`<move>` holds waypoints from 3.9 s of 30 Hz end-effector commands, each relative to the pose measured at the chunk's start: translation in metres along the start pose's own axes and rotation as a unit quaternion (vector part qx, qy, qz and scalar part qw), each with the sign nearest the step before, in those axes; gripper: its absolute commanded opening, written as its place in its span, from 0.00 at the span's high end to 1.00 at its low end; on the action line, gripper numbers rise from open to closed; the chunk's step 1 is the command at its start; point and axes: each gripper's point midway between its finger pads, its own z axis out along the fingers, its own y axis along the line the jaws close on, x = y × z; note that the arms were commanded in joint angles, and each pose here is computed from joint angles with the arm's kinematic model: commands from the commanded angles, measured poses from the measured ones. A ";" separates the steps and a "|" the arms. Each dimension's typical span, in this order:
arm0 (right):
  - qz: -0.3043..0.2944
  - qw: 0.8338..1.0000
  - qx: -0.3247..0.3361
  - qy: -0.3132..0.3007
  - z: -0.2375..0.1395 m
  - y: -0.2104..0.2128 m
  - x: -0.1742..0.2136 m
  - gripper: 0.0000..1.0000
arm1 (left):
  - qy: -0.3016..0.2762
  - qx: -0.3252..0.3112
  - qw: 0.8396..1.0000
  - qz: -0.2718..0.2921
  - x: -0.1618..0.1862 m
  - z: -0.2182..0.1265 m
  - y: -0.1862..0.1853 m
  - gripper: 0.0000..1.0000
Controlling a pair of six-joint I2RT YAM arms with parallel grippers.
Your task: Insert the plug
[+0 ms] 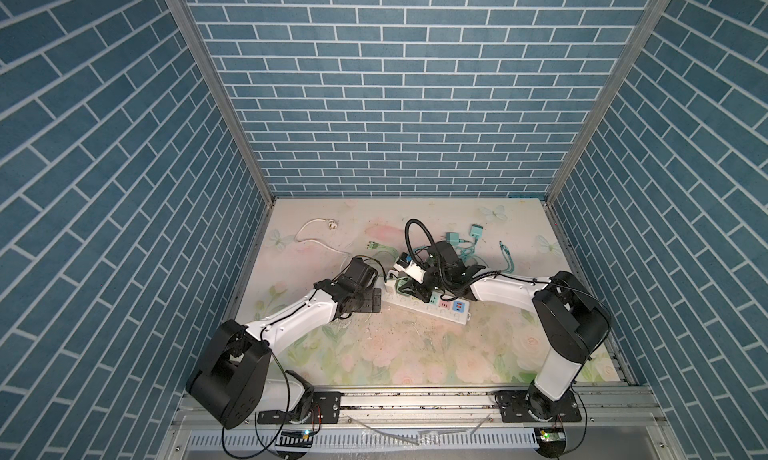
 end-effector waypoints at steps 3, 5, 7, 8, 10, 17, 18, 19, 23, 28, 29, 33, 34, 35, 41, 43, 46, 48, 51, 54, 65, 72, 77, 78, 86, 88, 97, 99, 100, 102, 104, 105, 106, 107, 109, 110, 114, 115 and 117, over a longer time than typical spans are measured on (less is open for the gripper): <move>-0.017 1.000 -0.005 0.016 -0.005 0.003 0.011 1.00 | -0.003 0.003 1.000 -0.005 0.003 -0.001 0.001 0.03; -0.018 1.000 -0.001 0.019 -0.006 0.003 0.014 1.00 | -0.003 0.003 1.000 -0.005 0.002 -0.001 0.000 0.03; -0.019 1.000 0.000 0.018 -0.008 0.001 0.015 1.00 | -0.002 0.004 1.000 -0.004 0.002 0.000 0.000 0.03; -0.020 1.000 0.001 0.018 -0.009 0.000 0.014 1.00 | -0.002 0.004 1.000 -0.004 0.002 0.000 0.000 0.03; -0.019 1.000 0.001 0.015 -0.011 -0.003 0.012 1.00 | -0.001 0.004 1.000 -0.004 0.002 0.000 0.000 0.03; -0.015 1.000 -0.014 0.019 -0.006 -0.002 0.014 1.00 | -0.003 0.006 1.000 -0.006 0.002 0.001 -0.001 0.03; -0.013 1.000 -0.016 0.019 -0.005 -0.001 0.016 1.00 | -0.003 0.006 1.000 -0.007 0.003 0.002 0.000 0.03; -0.011 1.000 -0.016 0.019 -0.005 -0.001 0.016 1.00 | -0.003 0.007 1.000 -0.006 0.003 0.002 -0.001 0.03; -0.010 1.000 -0.016 0.019 -0.004 -0.003 0.013 1.00 | -0.002 0.008 1.000 -0.005 0.004 0.003 -0.001 0.03; -0.005 1.000 -0.011 0.022 -0.001 -0.003 0.016 1.00 | -0.006 0.008 1.000 -0.005 0.001 0.002 -0.002 0.04; -0.005 1.000 -0.010 0.025 -0.001 -0.001 0.019 1.00 | -0.008 0.008 1.000 -0.005 0.000 0.001 -0.001 0.04; 0.000 0.999 -0.004 0.042 0.005 0.003 0.033 1.00 | -0.020 0.015 1.000 -0.005 -0.006 -0.004 -0.004 0.03; 0.002 0.999 -0.004 0.046 0.007 0.005 0.037 1.00 | -0.020 0.017 1.000 -0.004 -0.006 -0.006 -0.005 0.03; 0.004 0.999 -0.001 0.052 0.009 0.006 0.042 1.00 | -0.022 0.019 1.000 -0.005 -0.008 -0.008 -0.006 0.03; 0.008 0.998 0.007 0.064 0.013 0.015 0.056 1.00 | -0.023 0.029 0.999 0.000 -0.012 -0.013 -0.011 0.03; 0.013 0.997 0.008 0.072 0.014 0.017 0.064 1.00 | -0.024 0.031 0.999 0.000 -0.014 -0.012 -0.012 0.03; 0.023 0.996 0.009 0.086 0.016 0.019 0.078 1.00 | -0.025 0.031 0.999 0.000 -0.017 -0.012 -0.014 0.03; 0.029 0.995 0.009 0.091 0.017 0.019 0.083 1.00 | -0.026 0.031 0.999 0.002 -0.021 -0.013 -0.015 0.03; 0.041 0.995 0.011 0.094 0.020 0.019 0.086 1.00 | -0.031 0.033 0.999 0.003 -0.027 -0.016 -0.018 0.03; 0.050 0.994 0.013 0.093 0.022 0.020 0.091 1.00 | -0.035 0.025 0.999 0.000 -0.032 -0.018 -0.016 0.02; 0.065 0.988 0.035 0.138 0.027 0.016 0.123 1.00 | -0.043 0.031 0.999 0.008 -0.050 -0.015 -0.027 0.01; 0.068 0.987 0.042 0.138 0.024 0.016 0.126 1.00 | -0.031 0.025 0.999 0.013 -0.052 -0.008 -0.029 0.01; 0.073 0.987 0.046 0.137 0.023 0.015 0.125 1.00 | -0.023 0.026 0.999 0.014 -0.050 -0.001 -0.032 0.01; 0.077 0.986 0.046 0.139 0.022 0.015 0.126 1.00 | -0.020 0.026 0.999 0.014 -0.049 0.000 -0.031 0.01; 0.106 0.984 0.046 0.136 0.024 0.017 0.129 1.00 | -0.003 0.030 0.999 0.017 -0.038 0.010 -0.032 0.02; 0.107 0.985 0.049 0.126 0.021 0.017 0.126 1.00 | 0.004 0.030 0.999 0.016 -0.034 0.015 -0.031 0.02; 0.116 0.985 0.040 0.123 0.021 0.020 0.121 0.96 | -0.004 0.023 1.000 0.010 -0.029 0.013 -0.025 0.01; 0.121 0.984 0.036 0.124 0.022 0.020 0.119 0.93 | -0.010 0.022 1.000 0.009 -0.030 0.009 -0.024 0.00; 0.122 0.985 0.035 0.121 0.022 0.020 0.116 0.90 | -0.014 0.022 1.000 0.009 -0.032 0.007 -0.024 0.00; 0.123 0.985 0.032 0.113 0.022 0.020 0.110 0.86 | -0.020 0.023 0.999 0.011 -0.035 0.004 -0.024 0.01; 0.122 0.987 0.030 0.104 0.022 0.020 0.105 0.83 | -0.024 0.022 0.999 0.013 -0.038 0.003 -0.025 0.00; 0.123 0.987 0.029 0.102 0.022 0.020 0.104 0.81 | -0.027 0.023 0.999 0.014 -0.041 0.001 -0.026 0.00; 0.122 0.987 0.029 0.100 0.022 0.020 0.103 0.78 | -0.031 0.026 0.999 0.015 -0.043 0.000 -0.027 0.00; 0.121 0.987 0.029 0.100 0.022 0.020 0.103 0.77 | -0.035 0.027 0.999 0.014 -0.045 -0.002 -0.028 0.00; 0.120 0.988 0.027 0.097 0.022 0.020 0.100 0.74 | -0.047 0.035 0.998 0.015 -0.051 -0.007 -0.031 0.00; 0.120 0.988 0.026 0.095 0.022 0.020 0.099 0.73 | -0.051 0.039 0.998 0.015 -0.053 -0.010 -0.033 0.00; 0.116 0.989 0.025 0.086 0.020 0.020 0.092 0.67 | -0.065 0.050 0.997 0.016 -0.059 -0.020 -0.036 0.00; 0.116 0.989 0.023 0.085 0.020 0.021 0.090 0.67 | -0.066 0.052 0.996 0.016 -0.059 -0.021 -0.036 0.00; 0.115 0.989 0.019 0.085 0.019 0.022 0.087 0.64 | -0.066 0.055 0.996 0.016 -0.059 -0.024 -0.036 0.00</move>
